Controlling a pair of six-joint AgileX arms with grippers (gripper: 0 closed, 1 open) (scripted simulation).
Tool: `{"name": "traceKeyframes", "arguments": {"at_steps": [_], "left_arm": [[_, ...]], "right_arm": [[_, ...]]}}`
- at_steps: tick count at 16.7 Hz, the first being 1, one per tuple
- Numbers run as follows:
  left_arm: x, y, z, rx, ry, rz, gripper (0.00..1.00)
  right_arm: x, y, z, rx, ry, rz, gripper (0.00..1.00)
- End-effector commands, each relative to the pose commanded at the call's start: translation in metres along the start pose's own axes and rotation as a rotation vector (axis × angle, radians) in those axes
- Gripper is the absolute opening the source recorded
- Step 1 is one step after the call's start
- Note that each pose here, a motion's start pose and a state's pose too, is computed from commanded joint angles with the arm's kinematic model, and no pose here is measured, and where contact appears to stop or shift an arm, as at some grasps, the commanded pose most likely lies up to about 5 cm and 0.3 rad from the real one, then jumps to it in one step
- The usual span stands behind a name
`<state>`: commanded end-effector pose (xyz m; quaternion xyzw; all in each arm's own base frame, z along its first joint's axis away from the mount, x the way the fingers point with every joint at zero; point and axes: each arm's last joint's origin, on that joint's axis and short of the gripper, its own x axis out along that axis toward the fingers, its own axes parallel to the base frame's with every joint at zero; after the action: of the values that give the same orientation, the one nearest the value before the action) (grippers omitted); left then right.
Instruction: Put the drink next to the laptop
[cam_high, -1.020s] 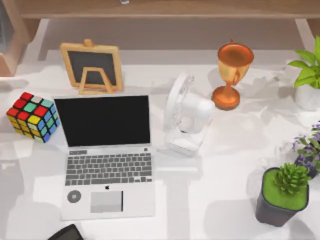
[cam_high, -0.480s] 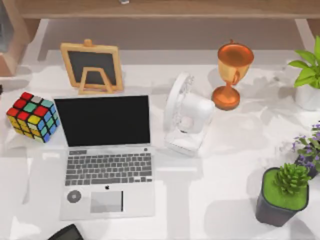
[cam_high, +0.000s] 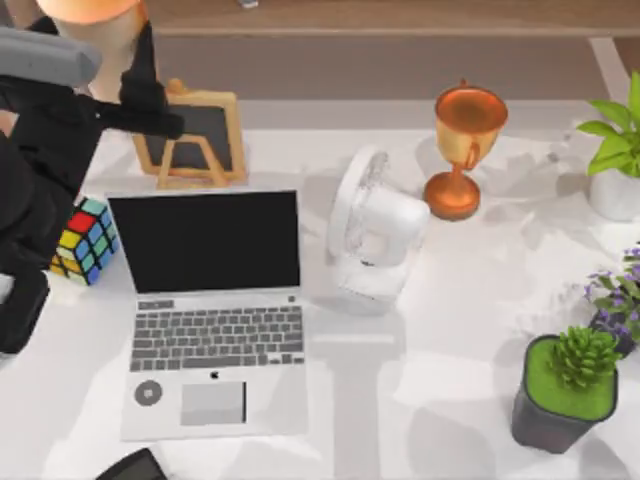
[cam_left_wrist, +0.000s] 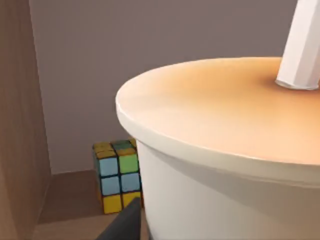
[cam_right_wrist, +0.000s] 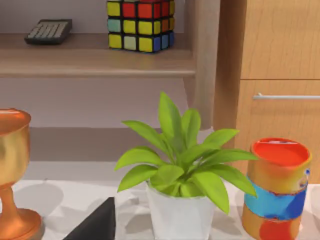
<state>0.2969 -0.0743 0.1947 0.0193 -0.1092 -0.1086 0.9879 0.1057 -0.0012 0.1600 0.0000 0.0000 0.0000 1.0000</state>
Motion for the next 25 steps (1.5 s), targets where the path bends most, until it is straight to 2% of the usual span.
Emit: {"name": "traceKeyframes", "arguments": {"at_steps": [3,6,9,12,15,19,25], "left_arm": [[-0.003,-0.066,0.020,-0.059,-0.098,-0.068,0.00],[-0.022,-0.127,0.035,-0.136,-0.147,-0.126,0.00],[-0.050,-0.177,0.036,-0.197,-0.128,-0.168,0.00],[-0.082,-0.211,0.020,-0.197,-0.042,-0.184,0.00],[-0.110,-0.228,-0.007,-0.137,0.066,-0.175,0.00],[-0.132,-0.232,-0.034,-0.052,0.161,-0.152,0.00],[-0.132,-0.231,-0.035,-0.046,0.166,-0.146,0.00]], "right_arm": [[0.000,0.000,0.000,0.000,0.000,0.000,1.00],[0.000,0.000,0.000,0.000,0.000,0.000,1.00],[0.000,0.000,0.000,0.000,0.000,0.000,1.00],[0.000,0.000,0.000,0.000,0.000,0.000,1.00],[0.000,0.000,0.000,0.000,0.000,0.000,1.00],[0.000,0.000,0.000,0.000,0.000,0.000,1.00],[0.000,0.000,0.000,0.000,0.000,0.000,1.00]]}}
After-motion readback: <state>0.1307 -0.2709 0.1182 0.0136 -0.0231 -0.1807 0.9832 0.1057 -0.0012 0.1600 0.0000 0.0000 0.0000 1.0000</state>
